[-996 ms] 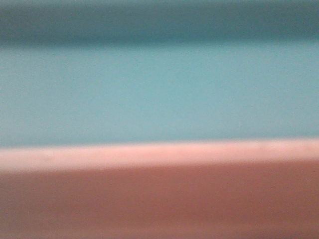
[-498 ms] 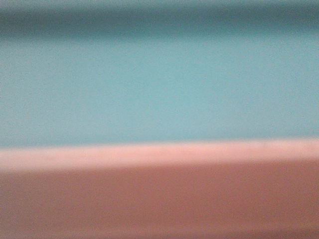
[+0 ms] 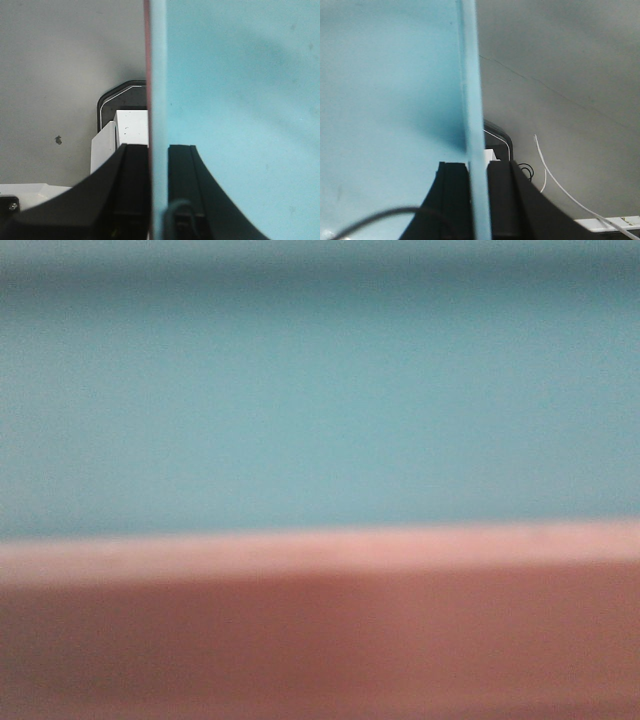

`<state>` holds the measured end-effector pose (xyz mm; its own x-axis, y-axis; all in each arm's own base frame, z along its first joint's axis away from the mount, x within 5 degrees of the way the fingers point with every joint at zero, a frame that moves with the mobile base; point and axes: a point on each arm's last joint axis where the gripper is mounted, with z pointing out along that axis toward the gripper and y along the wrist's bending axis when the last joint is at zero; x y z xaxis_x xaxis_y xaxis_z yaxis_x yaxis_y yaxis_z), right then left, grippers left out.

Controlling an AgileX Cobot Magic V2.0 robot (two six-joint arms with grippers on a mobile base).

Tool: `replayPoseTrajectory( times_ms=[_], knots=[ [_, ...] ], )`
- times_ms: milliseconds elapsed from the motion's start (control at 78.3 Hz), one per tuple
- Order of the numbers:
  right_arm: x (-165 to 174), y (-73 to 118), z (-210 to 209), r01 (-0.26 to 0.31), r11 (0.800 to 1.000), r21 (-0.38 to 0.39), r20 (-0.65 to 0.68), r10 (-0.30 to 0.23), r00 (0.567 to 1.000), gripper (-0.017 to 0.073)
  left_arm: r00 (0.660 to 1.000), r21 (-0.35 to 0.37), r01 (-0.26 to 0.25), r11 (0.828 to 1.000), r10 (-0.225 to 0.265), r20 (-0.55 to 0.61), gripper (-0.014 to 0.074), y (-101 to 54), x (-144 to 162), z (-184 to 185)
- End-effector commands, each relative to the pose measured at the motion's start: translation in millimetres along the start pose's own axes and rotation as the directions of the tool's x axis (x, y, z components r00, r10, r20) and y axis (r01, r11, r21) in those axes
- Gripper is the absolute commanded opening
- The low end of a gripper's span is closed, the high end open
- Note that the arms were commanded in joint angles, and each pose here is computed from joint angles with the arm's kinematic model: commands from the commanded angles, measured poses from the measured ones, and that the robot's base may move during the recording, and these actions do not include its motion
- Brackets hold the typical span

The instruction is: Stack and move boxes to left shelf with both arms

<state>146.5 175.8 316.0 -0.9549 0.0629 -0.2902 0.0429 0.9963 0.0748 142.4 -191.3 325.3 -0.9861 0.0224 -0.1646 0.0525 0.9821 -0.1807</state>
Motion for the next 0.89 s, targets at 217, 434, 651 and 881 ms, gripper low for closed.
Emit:
replayPoseTrajectory(
  times_ms=[217, 434, 651, 881],
  knots=[
    [-1.1, 3.8, -18.2, -0.021, 0.996, -0.092, 0.016, 0.023, 1.0, 0.0057, 0.998, 0.096, 0.011, 0.995, -0.005, -0.062, -0.0003, -6.1, 11.9, -20.8],
    [-1.1, 3.9, -18.2, -0.021, 0.995, -0.093, 0.016, 0.023, 1.0, 0.0057, 0.998, 0.096, 0.011, 0.995, -0.005, -0.062, -0.0003, -6.1, 11.9, -20.8],
    [-1.1, 3.9, -18.2, -0.021, 0.995, -0.093, 0.016, 0.023, 1.0, 0.0057, 0.998, 0.097, 0.011, 0.995, -0.005, -0.063, -0.0003, -6.2, 12.0, -20.8],
    [-1.1, 3.9, -18.2, -0.021, 0.995, -0.093, 0.016, 0.023, 1.0, 0.0057, 0.998, 0.097, 0.011, 0.995, -0.005, -0.063, -0.0003, -6.2, 12.0, -20.8]
  ],
)
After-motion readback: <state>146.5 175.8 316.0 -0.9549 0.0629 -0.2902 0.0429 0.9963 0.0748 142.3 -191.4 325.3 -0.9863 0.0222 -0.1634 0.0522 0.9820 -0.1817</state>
